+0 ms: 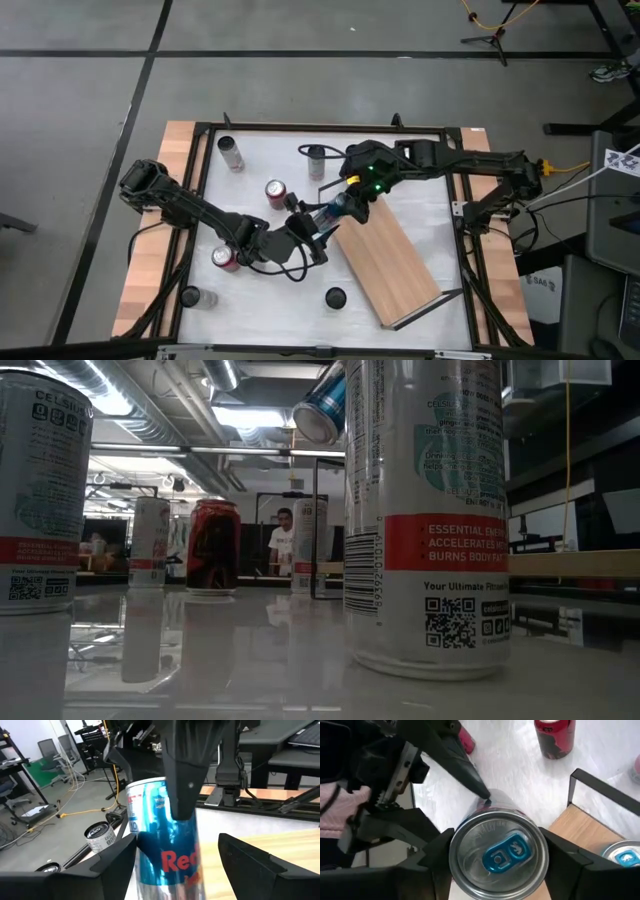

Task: Place canned beverage on shelf
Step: Put the blue soda can on the shelf aligned with the other blue soda cans

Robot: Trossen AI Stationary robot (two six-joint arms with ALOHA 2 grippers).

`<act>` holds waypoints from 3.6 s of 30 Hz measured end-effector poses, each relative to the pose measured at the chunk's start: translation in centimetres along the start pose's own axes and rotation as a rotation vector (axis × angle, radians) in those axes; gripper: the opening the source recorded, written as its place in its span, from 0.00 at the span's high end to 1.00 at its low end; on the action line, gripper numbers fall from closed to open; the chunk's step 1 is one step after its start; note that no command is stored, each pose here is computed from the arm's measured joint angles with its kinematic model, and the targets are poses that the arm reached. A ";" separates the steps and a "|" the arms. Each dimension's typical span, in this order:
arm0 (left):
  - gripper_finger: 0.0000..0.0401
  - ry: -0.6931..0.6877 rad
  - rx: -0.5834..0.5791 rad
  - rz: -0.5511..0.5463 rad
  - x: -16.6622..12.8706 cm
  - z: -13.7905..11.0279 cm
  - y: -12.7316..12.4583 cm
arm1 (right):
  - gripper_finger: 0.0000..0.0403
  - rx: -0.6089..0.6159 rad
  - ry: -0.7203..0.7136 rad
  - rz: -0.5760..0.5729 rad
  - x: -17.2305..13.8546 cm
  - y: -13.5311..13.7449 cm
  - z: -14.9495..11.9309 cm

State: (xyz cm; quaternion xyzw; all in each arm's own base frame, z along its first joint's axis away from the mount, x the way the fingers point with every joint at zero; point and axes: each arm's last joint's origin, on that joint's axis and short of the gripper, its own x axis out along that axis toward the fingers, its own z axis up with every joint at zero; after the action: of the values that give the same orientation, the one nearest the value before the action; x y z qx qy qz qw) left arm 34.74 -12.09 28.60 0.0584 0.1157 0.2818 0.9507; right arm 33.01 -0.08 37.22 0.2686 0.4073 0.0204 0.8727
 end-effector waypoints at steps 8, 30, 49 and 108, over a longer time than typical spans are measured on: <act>0.32 0.013 0.030 -0.025 -0.6 -0.1 -0.2 | 0.44 -0.025 0.017 -0.003 0.0 -0.1 -0.2; 0.32 0.275 -0.092 -0.234 -6.3 1.1 4.6 | 0.44 -0.224 0.000 -0.028 0.0 -0.1 0.0; 0.32 0.332 -0.131 -0.263 -6.1 0.8 4.8 | 0.44 -0.398 0.073 -0.164 -0.7 0.7 1.9; 0.32 0.353 -0.148 -0.275 -6.0 0.7 4.8 | 0.42 -0.426 0.416 -0.388 9.6 -3.5 1.0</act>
State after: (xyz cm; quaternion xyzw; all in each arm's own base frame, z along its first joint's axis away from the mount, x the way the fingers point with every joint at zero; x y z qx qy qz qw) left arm 27.49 -11.44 31.20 -0.0777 0.2660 0.1633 0.9469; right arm 39.53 -1.07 29.30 -0.0114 0.6063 -0.0070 0.7952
